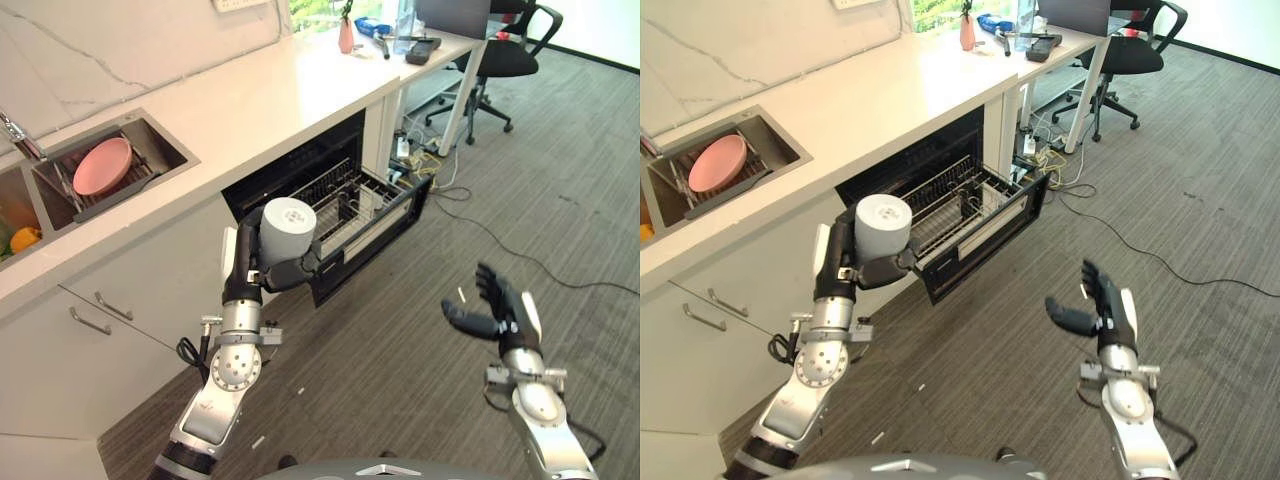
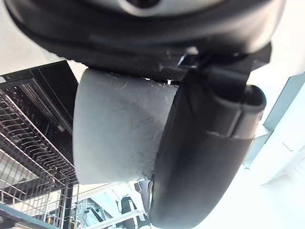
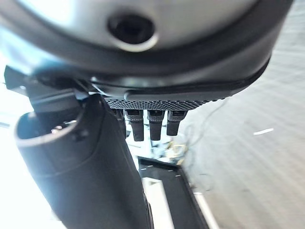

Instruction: Place the dishes in the dishwasher.

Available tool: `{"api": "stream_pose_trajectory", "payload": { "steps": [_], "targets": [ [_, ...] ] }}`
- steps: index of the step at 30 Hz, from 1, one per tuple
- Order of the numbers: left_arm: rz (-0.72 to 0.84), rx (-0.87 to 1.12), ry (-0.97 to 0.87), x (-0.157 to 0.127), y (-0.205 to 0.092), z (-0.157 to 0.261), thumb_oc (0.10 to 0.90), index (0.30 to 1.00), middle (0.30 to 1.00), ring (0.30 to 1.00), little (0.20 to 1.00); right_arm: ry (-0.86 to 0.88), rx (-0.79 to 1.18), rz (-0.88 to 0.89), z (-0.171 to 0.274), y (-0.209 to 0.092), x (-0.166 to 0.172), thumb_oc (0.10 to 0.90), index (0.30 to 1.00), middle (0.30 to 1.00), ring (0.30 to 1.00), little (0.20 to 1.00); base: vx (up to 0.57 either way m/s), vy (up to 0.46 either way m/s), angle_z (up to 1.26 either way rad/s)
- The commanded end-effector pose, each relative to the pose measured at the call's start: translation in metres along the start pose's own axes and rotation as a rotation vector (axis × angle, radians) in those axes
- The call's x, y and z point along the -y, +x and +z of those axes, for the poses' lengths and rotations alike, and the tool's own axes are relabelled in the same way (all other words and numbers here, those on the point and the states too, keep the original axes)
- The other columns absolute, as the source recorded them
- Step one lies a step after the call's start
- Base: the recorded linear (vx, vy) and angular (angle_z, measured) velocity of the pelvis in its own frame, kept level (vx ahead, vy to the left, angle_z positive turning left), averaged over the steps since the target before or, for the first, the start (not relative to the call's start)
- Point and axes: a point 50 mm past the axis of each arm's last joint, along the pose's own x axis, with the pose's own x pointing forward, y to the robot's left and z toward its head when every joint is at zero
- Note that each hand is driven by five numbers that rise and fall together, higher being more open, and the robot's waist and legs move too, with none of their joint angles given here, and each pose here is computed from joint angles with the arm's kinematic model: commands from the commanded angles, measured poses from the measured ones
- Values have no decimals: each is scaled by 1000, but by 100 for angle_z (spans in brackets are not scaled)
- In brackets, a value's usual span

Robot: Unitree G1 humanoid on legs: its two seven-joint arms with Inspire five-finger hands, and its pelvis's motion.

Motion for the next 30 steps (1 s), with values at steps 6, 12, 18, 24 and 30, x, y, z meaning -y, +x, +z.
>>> {"api": "stream_pose_trajectory", "payload": {
  "steps": [6, 12, 18, 24, 30],
  "targets": [
    [26, 387, -6, -11, 33, 67, 400, 300, 300, 300, 300, 242, 506, 232, 108, 24, -45, 800, 900, 900, 900, 900, 15, -61, 20],
    [15, 457, 5, -10, 44, 78, 400, 300, 300, 300, 300, 296, 676, 345, 152, 25, -65, 800, 900, 900, 900, 900, -14, -89, 13],
    [12, 433, -2, -13, 37, 72, 400, 300, 300, 300, 300, 281, 713, 366, 159, 23, -66, 800, 900, 900, 900, 900, 149, 23, 21],
    [36, 393, 25, -21, 28, 62, 400, 300, 300, 300, 300, 312, 682, 372, 153, 18, -70, 800, 900, 900, 900, 900, 196, 125, -26],
    [43, 399, 75, -27, 24, 61, 400, 300, 300, 300, 300, 354, 624, 379, 142, 13, -72, 800, 900, 900, 900, 900, 165, 172, -27]
  ]
}}
